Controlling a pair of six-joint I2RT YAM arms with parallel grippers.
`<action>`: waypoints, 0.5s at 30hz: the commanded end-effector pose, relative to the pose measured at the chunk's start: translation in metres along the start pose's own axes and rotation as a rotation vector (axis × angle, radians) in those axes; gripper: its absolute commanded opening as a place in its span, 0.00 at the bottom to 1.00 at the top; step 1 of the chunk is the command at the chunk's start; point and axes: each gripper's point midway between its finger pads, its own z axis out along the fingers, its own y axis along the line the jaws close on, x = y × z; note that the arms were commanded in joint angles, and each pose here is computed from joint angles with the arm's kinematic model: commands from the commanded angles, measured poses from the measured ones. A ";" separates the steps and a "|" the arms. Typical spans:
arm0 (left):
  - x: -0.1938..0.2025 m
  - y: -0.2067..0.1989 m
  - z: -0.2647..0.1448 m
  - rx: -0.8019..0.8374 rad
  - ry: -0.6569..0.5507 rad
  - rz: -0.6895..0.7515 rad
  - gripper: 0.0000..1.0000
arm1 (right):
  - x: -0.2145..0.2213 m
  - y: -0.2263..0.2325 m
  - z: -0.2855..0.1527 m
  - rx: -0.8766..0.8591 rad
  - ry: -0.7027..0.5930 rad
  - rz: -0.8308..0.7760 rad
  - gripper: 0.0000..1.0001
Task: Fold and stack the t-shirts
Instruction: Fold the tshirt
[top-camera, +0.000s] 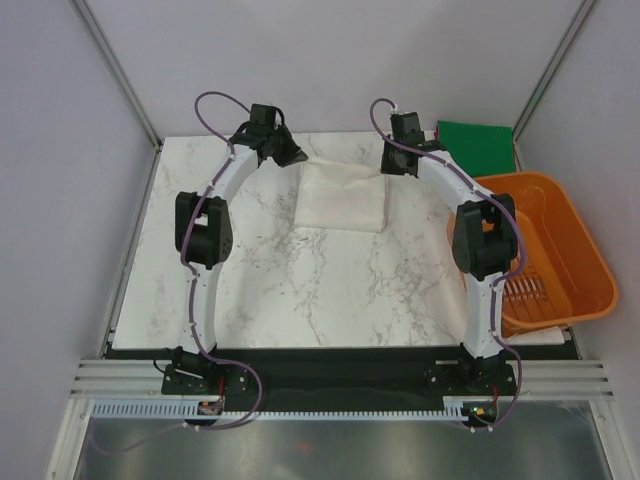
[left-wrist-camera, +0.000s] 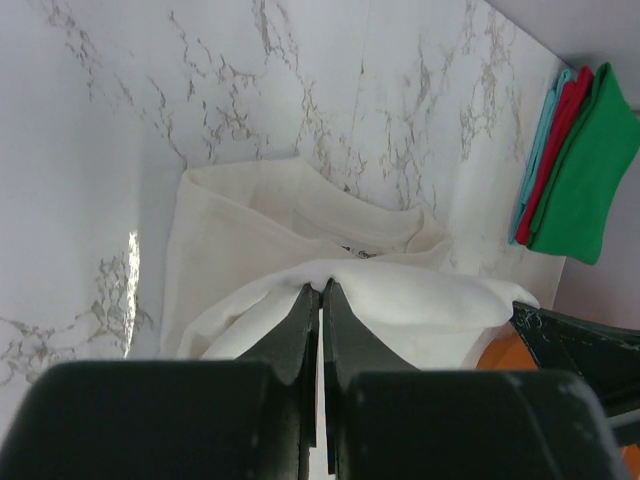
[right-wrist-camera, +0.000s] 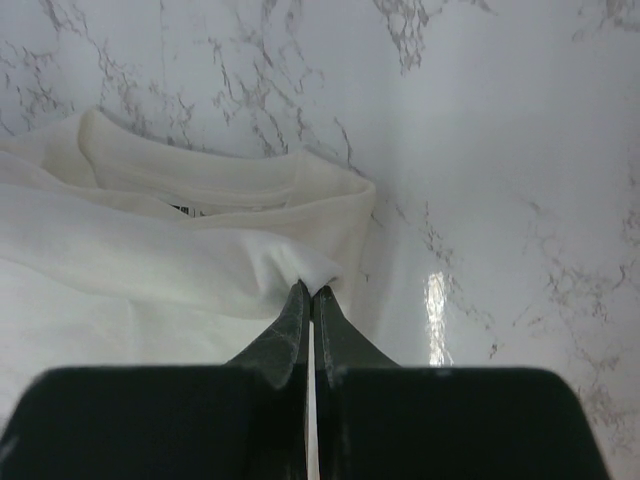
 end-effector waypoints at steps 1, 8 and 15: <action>-0.026 -0.009 0.005 0.054 -0.049 0.015 0.02 | -0.043 0.004 0.009 -0.024 -0.123 -0.018 0.00; -0.067 -0.006 0.031 0.124 -0.134 0.021 0.28 | -0.057 -0.009 0.049 -0.008 -0.150 -0.016 0.22; -0.085 -0.016 -0.015 0.182 -0.172 0.187 0.59 | -0.067 -0.012 0.013 -0.057 -0.144 -0.011 0.53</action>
